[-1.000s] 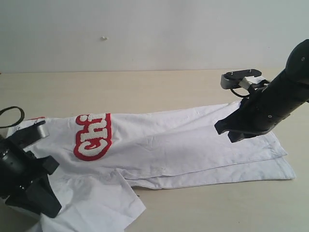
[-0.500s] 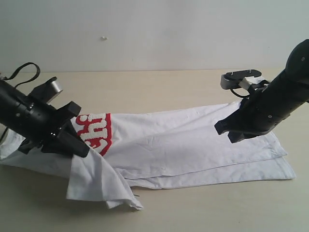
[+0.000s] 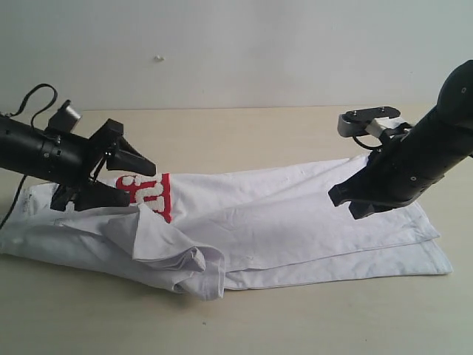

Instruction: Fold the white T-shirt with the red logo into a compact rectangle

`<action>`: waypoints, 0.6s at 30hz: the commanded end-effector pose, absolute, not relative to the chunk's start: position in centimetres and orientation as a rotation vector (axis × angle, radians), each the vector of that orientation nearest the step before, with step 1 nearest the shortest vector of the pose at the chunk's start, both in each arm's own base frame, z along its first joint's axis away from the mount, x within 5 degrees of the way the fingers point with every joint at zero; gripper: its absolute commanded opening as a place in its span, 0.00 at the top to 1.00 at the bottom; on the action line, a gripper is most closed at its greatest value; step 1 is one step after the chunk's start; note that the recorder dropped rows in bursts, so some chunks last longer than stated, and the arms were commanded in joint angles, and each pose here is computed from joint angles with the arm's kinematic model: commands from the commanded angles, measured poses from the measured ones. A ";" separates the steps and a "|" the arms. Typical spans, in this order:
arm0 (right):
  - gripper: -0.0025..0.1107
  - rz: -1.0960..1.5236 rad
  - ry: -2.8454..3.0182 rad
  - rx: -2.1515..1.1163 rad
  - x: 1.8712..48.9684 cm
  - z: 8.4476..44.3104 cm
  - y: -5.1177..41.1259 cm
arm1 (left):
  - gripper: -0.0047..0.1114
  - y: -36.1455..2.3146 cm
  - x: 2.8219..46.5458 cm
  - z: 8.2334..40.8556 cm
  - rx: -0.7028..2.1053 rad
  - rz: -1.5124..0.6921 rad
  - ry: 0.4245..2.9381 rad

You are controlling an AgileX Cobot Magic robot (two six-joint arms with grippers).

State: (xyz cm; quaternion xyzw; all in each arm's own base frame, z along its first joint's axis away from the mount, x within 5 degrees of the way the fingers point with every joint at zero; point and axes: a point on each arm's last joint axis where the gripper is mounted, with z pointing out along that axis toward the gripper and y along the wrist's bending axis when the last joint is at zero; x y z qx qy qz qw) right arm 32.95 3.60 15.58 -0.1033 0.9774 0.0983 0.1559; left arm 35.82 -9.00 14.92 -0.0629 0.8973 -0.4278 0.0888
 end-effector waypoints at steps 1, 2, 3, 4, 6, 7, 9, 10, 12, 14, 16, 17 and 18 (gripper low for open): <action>0.98 0.277 2.788 -0.302 33.0 15.8 3.4 | 0.41 -7.9 35.5 15.1 -0.106 -1.288 2.698; 0.98 0.277 2.788 -0.302 33.0 15.8 3.4 | 0.46 -7.5 35.2 14.9 -0.054 -1.272 2.735; 0.98 0.277 2.788 -0.302 33.0 15.8 3.4 | 0.50 -7.1 34.9 14.8 -0.024 -1.256 2.768; 0.98 0.277 2.788 -0.302 33.0 15.8 3.4 | 0.54 -6.8 34.5 14.6 0.024 -1.242 2.811; 0.98 0.277 2.788 -0.302 33.0 15.8 3.4 | 0.61 -6.1 34.0 14.4 0.062 -1.219 2.882; 0.98 0.277 2.788 -0.302 33.0 15.8 3.4 | 0.62 -6.0 33.8 14.3 0.085 -1.205 2.906; 0.98 0.277 2.789 -0.299 33.0 15.8 3.4 | 0.61 -5.8 33.8 14.1 0.101 -1.163 2.921; 0.98 0.277 2.789 -0.299 33.0 15.8 3.4 | 0.58 -5.8 33.9 14.1 0.088 -1.155 2.913; 0.98 0.277 2.789 -0.299 33.0 15.8 3.4 | 0.53 -6.2 34.0 14.1 0.075 -1.152 2.896; 0.98 0.277 2.789 -0.299 33.0 15.8 3.4 | 0.48 -6.6 34.2 14.1 0.076 -1.142 2.886; 0.98 0.277 2.789 -0.299 33.0 15.8 3.4 | 0.48 -7.1 34.3 14.0 0.084 -1.108 2.879; 0.98 0.277 2.789 -0.299 33.0 15.8 3.4 | 0.48 -7.2 34.3 13.9 0.087 -1.099 2.879; 0.98 0.277 2.789 -0.299 33.0 15.8 3.4 | 0.48 -7.6 34.3 13.8 0.094 -1.102 2.874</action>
